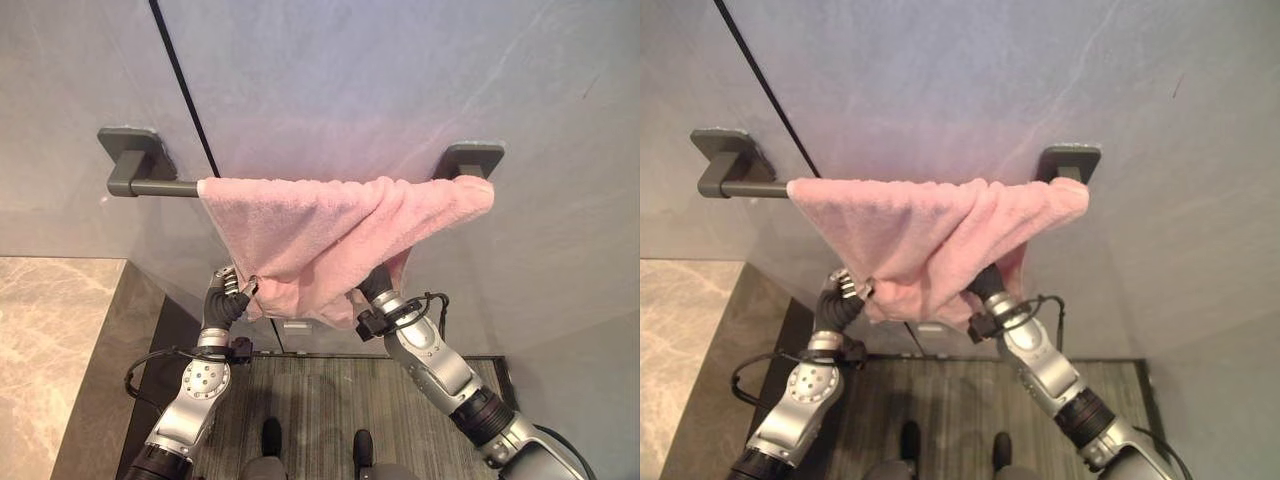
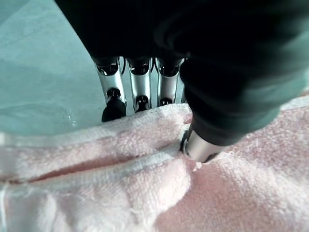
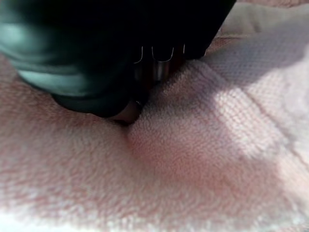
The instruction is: Put brush and paste in cup on sink, flatten towel.
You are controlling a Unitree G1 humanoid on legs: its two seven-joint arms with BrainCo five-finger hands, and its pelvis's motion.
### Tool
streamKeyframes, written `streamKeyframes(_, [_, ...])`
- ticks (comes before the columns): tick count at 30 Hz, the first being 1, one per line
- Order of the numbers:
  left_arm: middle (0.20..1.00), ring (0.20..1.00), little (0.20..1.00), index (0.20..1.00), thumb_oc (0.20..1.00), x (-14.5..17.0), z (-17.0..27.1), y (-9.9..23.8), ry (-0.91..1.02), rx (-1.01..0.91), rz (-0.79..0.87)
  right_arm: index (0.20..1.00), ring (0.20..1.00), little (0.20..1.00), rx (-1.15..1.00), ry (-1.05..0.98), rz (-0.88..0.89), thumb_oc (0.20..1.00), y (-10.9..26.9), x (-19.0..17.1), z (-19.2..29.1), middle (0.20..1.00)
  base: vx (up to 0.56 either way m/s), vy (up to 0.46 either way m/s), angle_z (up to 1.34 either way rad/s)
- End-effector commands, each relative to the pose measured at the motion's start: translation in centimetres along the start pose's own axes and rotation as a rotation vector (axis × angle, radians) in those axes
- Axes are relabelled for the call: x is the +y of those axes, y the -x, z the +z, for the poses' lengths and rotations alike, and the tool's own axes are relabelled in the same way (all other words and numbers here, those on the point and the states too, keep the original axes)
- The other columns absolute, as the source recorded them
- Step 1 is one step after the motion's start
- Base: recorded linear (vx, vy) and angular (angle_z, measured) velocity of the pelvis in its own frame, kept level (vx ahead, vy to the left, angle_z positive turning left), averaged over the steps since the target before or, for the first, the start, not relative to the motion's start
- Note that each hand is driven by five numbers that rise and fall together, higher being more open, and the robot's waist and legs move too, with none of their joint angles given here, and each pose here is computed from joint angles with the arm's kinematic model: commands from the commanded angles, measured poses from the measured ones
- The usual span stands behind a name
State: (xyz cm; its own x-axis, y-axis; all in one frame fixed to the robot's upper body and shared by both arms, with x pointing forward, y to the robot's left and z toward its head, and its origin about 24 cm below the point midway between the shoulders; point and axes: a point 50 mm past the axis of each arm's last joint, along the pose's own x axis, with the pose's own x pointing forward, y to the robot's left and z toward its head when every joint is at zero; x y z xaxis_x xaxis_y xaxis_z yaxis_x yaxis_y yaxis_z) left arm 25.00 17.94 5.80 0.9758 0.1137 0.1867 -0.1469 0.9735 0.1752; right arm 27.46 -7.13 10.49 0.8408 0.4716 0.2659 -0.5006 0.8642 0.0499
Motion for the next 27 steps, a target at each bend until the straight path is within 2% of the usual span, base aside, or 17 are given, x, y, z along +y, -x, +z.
streamKeyframes(1, [0.200, 0.200, 0.200, 0.200, 0.200, 1.5, 3.0, -0.7, -0.040, -0.170, 0.068, 0.200, 0.200, 0.200, -0.197, -0.022, 0.043, 0.200, -0.4, 1.1, 3.8, 0.200, 0.00, 0.000, 0.00])
streamKeyframes(8, [0.200, 0.200, 0.200, 0.200, 0.200, 3.6, 7.6, 0.2, -0.038, -0.377, 0.013, 0.200, 0.200, 0.200, -0.430, -0.002, 0.114, 0.200, 2.8, 0.8, 9.1, 0.200, -0.01, 0.026, -0.08])
streamKeyframes(14, [0.200, 0.200, 0.200, 0.200, 0.200, 3.9, 11.8, 1.1, 0.133, -0.552, -0.114, 0.200, 0.200, 0.200, -0.550, -0.087, 0.188, 0.200, 6.2, 0.2, 12.4, 0.200, 0.02, 0.032, -0.18])
streamKeyframes(19, [0.200, 0.200, 0.200, 0.200, 0.200, 3.9, 12.8, 1.5, 0.201, -0.575, -0.207, 0.200, 0.200, 0.200, -0.559, -0.146, 0.320, 0.200, 6.1, 1.4, 13.2, 0.200, 0.03, 0.008, -0.13])
streamKeyframes(24, [0.200, 0.200, 0.200, 0.200, 0.200, 4.4, 12.7, 1.6, 0.229, -0.563, -0.202, 0.200, 0.200, 0.200, -0.561, -0.160, 0.395, 0.200, 5.1, 2.6, 13.4, 0.200, 0.01, -0.005, 0.00])
streamKeyframes(27, [0.200, 0.200, 0.200, 0.200, 0.200, 5.3, 12.3, 1.9, 0.289, -0.544, -0.144, 0.200, 0.200, 0.200, -0.576, -0.176, 0.461, 0.200, 3.7, 4.1, 13.7, 0.200, 0.03, -0.024, 0.04])
